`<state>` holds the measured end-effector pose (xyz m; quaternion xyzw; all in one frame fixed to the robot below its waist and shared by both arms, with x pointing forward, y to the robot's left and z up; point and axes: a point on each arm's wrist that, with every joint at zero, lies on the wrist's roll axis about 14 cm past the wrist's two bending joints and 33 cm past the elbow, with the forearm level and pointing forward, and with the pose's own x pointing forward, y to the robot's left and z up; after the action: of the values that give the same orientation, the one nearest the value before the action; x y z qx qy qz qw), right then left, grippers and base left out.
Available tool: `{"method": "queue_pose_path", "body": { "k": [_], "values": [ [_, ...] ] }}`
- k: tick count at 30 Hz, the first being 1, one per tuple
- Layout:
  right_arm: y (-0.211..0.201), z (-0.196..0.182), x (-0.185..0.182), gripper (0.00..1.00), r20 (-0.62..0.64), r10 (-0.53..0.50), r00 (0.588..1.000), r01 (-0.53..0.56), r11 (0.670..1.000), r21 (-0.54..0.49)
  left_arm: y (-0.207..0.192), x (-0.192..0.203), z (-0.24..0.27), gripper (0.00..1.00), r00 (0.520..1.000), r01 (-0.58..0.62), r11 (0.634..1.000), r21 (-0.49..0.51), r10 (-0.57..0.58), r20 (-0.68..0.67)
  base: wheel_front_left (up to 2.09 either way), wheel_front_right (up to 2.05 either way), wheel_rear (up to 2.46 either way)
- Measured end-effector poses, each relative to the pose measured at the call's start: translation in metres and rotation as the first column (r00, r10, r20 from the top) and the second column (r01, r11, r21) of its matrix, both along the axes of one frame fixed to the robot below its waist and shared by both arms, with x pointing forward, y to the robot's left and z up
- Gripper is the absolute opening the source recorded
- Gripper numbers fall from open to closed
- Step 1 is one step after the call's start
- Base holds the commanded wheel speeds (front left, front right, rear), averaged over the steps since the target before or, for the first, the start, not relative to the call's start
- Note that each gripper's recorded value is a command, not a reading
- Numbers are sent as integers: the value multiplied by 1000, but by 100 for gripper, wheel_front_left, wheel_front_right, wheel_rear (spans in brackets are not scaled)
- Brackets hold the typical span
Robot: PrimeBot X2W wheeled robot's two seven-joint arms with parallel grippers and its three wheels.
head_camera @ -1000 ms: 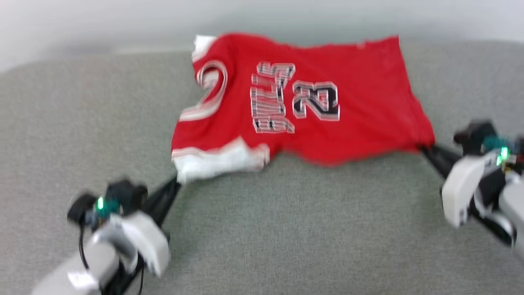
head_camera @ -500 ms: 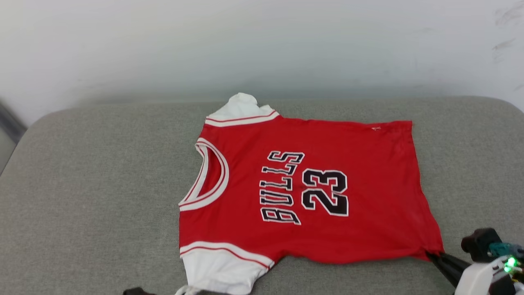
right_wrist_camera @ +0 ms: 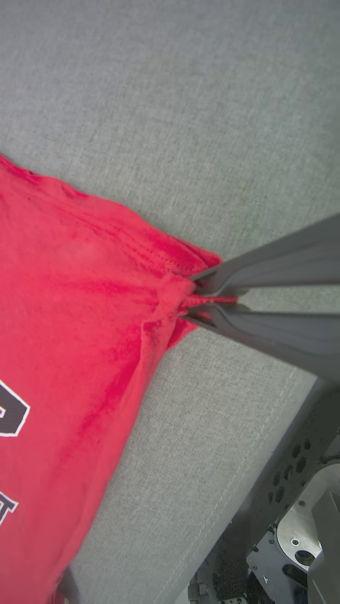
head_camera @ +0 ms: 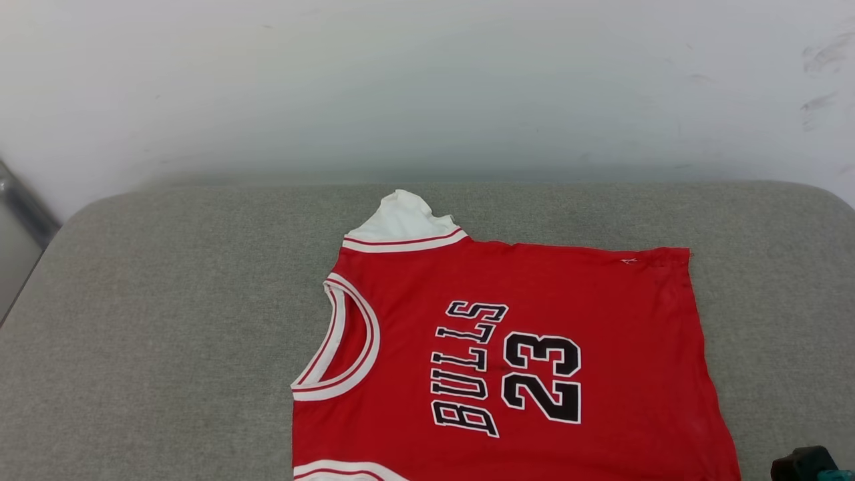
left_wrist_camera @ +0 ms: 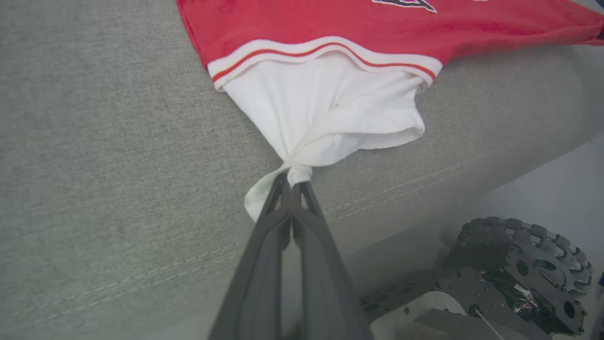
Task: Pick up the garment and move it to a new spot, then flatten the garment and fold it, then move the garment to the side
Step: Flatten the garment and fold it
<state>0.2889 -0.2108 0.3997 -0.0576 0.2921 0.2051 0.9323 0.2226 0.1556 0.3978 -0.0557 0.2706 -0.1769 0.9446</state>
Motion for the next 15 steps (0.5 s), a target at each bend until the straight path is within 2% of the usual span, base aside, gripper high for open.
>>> {"method": "queue_pose_path", "body": {
  "k": [6,11,15],
  "values": [
    [1,10,6,0,32,-13,999,13,1000,10,-6,31,23,0,991,57,998,33,-60,120,0,0,0],
    [1,22,21,0,70,-24,997,24,1000,11,-13,76,51,0,959,144,984,102,-164,232,0,0,0],
    [-2,33,36,0,98,-51,994,49,999,23,-13,114,73,0,931,168,975,145,-205,303,0,0,0]
  ]
}}
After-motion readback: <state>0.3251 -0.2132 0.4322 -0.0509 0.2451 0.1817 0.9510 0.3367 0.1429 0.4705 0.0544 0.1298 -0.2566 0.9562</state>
